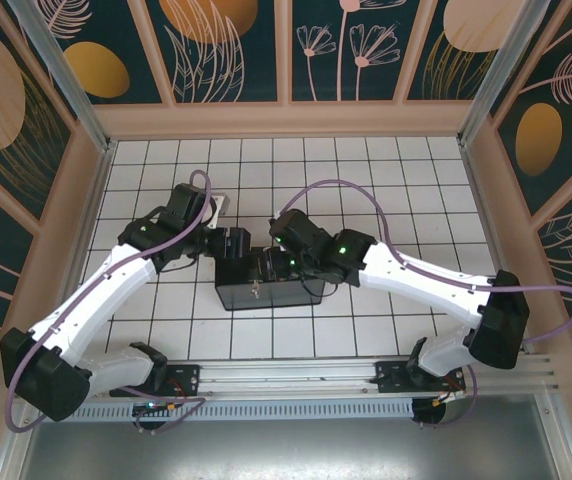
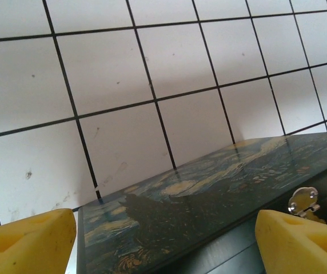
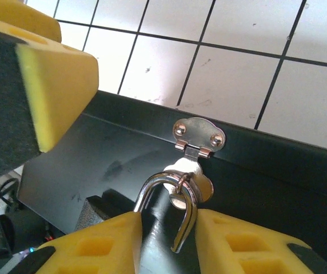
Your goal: Unlock the padlock with the key
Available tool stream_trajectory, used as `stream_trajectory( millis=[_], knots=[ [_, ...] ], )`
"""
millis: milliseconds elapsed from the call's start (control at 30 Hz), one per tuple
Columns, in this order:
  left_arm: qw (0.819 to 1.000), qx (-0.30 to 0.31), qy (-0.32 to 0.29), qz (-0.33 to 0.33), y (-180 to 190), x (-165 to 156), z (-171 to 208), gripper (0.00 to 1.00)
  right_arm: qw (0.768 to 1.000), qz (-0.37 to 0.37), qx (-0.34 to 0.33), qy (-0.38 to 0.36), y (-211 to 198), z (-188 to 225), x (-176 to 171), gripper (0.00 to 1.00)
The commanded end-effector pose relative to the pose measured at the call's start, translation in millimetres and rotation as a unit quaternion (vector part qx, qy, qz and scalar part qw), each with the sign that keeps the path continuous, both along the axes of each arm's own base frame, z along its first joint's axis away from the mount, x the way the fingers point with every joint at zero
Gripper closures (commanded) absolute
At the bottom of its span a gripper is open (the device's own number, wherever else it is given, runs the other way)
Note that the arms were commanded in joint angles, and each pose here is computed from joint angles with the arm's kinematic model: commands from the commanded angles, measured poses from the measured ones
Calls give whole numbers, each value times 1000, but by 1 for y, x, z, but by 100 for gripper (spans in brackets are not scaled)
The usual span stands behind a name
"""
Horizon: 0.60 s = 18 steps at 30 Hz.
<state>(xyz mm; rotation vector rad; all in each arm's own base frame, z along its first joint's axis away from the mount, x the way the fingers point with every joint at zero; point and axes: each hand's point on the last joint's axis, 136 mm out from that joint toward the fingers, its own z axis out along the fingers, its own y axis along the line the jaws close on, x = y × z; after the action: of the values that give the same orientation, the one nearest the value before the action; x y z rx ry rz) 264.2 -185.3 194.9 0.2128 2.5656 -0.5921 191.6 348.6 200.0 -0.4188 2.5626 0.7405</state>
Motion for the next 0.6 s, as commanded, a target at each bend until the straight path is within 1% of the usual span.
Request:
stream_trajectory(
  millis=[0,167,400,500,567],
  knots=[
    [1000,13,6,1,3,-2,-5,18,998,-4,-67,-18,-15,-7,3,71],
    [1000,18,4,-3,2,1,-6,18,996,4,-85,-30,-19,-8,2,77],
    [1000,19,1,-7,0,4,-7,18,992,23,-122,-37,-18,-24,0,86],
    [1000,18,1,-8,-1,4,-7,18,991,30,-119,-49,-17,-20,2,88],
    [1000,20,1,-11,-1,4,-8,19,990,53,-113,-70,-16,-12,2,90]
  ],
)
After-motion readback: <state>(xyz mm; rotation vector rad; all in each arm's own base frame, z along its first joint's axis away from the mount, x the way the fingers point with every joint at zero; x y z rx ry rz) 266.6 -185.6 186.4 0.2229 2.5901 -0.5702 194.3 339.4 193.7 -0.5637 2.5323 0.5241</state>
